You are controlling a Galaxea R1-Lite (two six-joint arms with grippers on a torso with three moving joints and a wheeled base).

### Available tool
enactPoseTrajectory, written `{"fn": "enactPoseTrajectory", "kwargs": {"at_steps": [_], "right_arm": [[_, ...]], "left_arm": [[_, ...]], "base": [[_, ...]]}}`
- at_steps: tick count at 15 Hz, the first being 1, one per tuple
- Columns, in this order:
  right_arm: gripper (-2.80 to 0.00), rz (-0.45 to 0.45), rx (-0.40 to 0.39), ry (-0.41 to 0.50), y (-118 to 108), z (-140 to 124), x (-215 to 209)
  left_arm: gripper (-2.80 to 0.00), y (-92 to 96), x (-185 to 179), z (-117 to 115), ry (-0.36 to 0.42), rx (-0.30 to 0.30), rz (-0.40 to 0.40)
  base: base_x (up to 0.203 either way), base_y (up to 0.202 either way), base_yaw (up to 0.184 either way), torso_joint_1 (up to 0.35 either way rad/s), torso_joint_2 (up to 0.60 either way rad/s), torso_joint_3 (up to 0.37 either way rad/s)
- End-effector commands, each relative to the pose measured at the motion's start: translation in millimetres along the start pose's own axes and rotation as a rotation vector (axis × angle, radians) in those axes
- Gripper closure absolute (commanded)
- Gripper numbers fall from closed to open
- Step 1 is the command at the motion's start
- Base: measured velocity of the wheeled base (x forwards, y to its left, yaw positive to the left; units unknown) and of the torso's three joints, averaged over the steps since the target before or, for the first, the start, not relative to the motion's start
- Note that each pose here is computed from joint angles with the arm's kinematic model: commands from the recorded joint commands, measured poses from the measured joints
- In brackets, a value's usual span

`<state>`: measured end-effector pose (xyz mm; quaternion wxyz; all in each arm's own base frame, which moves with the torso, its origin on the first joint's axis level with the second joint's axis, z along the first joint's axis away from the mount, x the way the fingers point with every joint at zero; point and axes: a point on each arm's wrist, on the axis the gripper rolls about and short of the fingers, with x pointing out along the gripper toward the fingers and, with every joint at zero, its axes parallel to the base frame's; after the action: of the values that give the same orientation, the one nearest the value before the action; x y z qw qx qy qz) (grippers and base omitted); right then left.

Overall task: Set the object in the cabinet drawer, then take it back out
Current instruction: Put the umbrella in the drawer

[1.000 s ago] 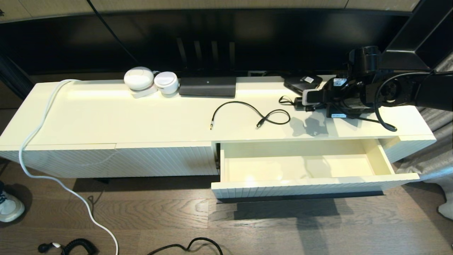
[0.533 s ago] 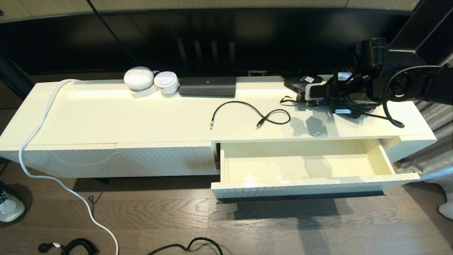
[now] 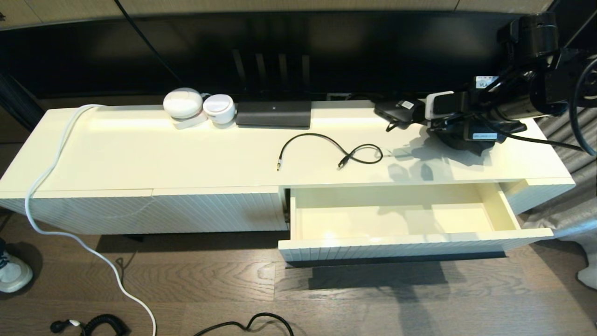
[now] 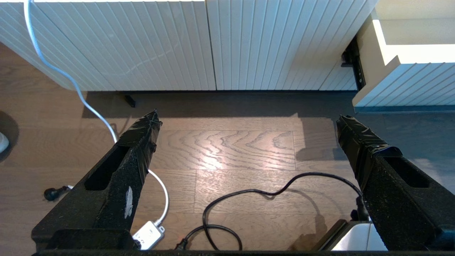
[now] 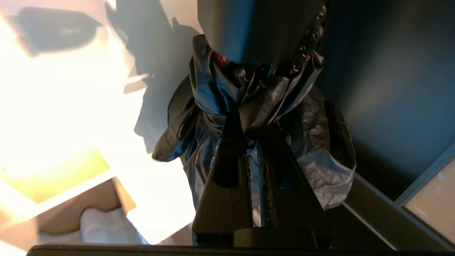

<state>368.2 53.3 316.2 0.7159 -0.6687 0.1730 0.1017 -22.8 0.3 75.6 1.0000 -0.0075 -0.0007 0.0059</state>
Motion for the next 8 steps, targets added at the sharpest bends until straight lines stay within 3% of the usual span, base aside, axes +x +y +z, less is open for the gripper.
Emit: {"fn": "enactPoseTrajectory", "kwargs": {"at_steps": [1,8], "right_arm": [[0.0,-0.025,-0.001,0.001,-8,-6,-27],[0.0,-0.02,0.003,0.03,-9,-23,-79]], "left_arm": [[-2.8,0.0,0,0,0.0,0.0,0.0],[-2.8,0.0,0,0,0.0,0.0,0.001]], "base": [[0.0,0.0,0.0,0.0,0.0,0.0],[0.0,0.0,0.0,0.0,0.0,0.0]]}}
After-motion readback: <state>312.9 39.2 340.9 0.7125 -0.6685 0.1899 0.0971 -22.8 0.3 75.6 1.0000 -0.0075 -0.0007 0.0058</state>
